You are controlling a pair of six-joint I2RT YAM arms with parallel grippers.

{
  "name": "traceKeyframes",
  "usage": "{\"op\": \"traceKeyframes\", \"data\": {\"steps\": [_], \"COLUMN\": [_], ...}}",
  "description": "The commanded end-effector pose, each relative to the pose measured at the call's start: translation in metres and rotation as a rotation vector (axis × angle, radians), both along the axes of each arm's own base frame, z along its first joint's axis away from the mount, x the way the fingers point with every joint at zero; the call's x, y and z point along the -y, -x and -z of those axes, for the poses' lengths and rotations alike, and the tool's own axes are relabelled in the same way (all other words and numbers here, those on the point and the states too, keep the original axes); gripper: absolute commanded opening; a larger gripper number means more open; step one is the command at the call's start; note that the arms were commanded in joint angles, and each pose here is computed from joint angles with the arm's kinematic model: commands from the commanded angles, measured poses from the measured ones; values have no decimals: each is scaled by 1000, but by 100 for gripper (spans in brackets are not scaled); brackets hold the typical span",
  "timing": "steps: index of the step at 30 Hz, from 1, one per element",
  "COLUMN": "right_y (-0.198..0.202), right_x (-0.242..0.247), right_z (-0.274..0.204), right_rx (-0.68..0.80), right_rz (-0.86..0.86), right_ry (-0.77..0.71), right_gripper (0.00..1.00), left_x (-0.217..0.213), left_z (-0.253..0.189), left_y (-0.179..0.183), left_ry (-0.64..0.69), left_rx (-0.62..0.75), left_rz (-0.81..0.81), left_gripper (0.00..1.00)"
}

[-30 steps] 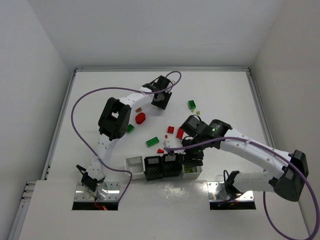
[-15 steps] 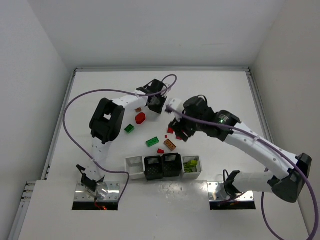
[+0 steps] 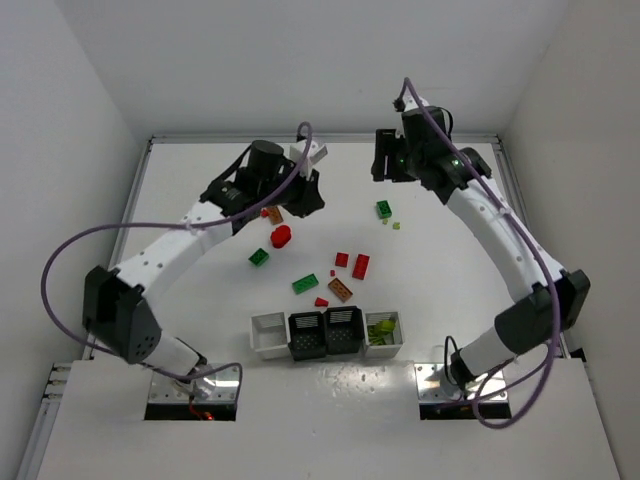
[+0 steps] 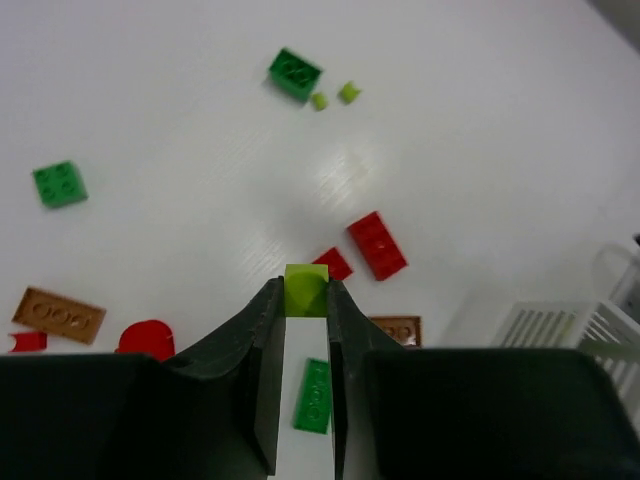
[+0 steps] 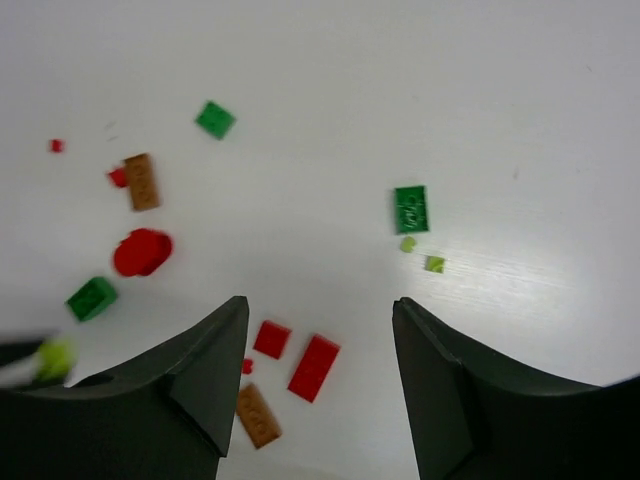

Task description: Sort the legos into containers by color

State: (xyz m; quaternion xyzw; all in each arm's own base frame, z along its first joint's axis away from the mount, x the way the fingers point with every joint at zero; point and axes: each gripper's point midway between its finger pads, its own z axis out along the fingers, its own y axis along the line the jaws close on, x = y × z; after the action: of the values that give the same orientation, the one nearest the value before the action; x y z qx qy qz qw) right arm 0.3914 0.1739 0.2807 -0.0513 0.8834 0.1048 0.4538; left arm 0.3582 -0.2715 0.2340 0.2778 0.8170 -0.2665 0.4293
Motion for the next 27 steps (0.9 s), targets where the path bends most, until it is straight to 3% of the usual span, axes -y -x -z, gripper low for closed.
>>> {"op": "traceKeyframes", "data": {"steps": [1, 5, 8, 14, 19, 27], "right_y": [-22, -44, -56, -42, -16, 5], "right_x": [37, 78, 96, 93, 85, 93], "right_z": [40, 102, 114, 151, 161, 170], "right_rx": [-132, -293, -317, -448, -495, -526], "right_rz": [116, 92, -11, -320, -423, -474], "right_ry": [-6, 7, 61, 115, 88, 144], "right_gripper": [59, 59, 59, 58, 58, 58], "left_x": [23, 52, 62, 86, 117, 148], "left_z": [-25, -29, -26, -4, 28, 55], "left_y": [55, 123, 156, 188, 222, 245], "left_ry": [24, 4, -5, -69, -182, -249], "left_rx": [87, 113, 102, 83, 33, 22], "left_rz": [218, 445, 568, 727, 896, 1000], "left_gripper": [11, 11, 11, 12, 11, 11]}}
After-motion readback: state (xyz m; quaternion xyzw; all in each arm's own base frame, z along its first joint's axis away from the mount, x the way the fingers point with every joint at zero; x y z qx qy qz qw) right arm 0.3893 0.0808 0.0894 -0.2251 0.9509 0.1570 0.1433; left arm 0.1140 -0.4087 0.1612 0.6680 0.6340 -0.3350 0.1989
